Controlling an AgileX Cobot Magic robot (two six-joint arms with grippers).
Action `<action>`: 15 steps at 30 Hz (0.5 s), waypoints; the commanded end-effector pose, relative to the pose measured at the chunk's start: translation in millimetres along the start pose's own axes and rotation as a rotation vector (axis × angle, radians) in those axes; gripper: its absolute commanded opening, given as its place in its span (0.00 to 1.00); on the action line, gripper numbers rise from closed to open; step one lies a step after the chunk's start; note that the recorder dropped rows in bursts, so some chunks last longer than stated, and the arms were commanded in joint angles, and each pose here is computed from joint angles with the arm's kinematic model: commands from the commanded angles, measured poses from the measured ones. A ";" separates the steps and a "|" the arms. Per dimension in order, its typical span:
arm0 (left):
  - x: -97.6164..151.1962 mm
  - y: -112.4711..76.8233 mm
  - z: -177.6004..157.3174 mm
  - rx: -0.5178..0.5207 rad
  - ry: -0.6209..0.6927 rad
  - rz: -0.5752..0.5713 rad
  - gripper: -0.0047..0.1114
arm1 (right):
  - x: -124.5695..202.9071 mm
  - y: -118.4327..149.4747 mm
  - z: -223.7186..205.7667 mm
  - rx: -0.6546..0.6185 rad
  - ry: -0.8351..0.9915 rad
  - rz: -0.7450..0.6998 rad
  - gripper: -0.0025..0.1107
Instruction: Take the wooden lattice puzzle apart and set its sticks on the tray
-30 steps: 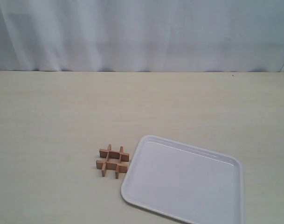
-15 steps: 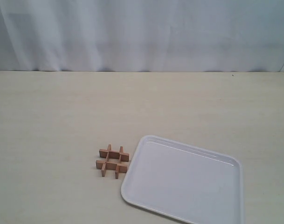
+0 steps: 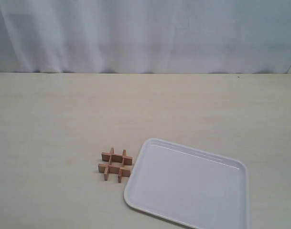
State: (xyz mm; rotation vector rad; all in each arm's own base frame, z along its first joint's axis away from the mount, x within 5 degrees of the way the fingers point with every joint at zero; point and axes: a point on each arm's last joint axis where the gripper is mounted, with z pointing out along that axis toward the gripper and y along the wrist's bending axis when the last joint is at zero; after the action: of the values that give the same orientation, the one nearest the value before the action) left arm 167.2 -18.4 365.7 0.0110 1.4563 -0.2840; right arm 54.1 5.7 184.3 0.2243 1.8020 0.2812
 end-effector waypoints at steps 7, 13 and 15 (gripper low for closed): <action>103.7 43.1 73.8 -0.227 0.612 0.159 0.04 | -0.1 0.2 -0.3 -0.005 -0.006 -0.007 0.06; 143.3 23.8 102.3 -0.204 0.852 0.321 0.04 | -0.1 0.2 -0.3 -0.005 -0.006 -0.007 0.06; 154.1 11.7 110.5 -0.186 0.945 0.394 0.04 | -0.1 0.2 -0.3 -0.005 -0.006 -0.007 0.06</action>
State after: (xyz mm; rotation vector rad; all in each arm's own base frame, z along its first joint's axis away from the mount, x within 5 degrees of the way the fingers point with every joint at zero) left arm 283.4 -38.9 232.0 0.2190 2.2884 0.1588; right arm 54.1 5.7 184.3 0.2243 1.8020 0.2812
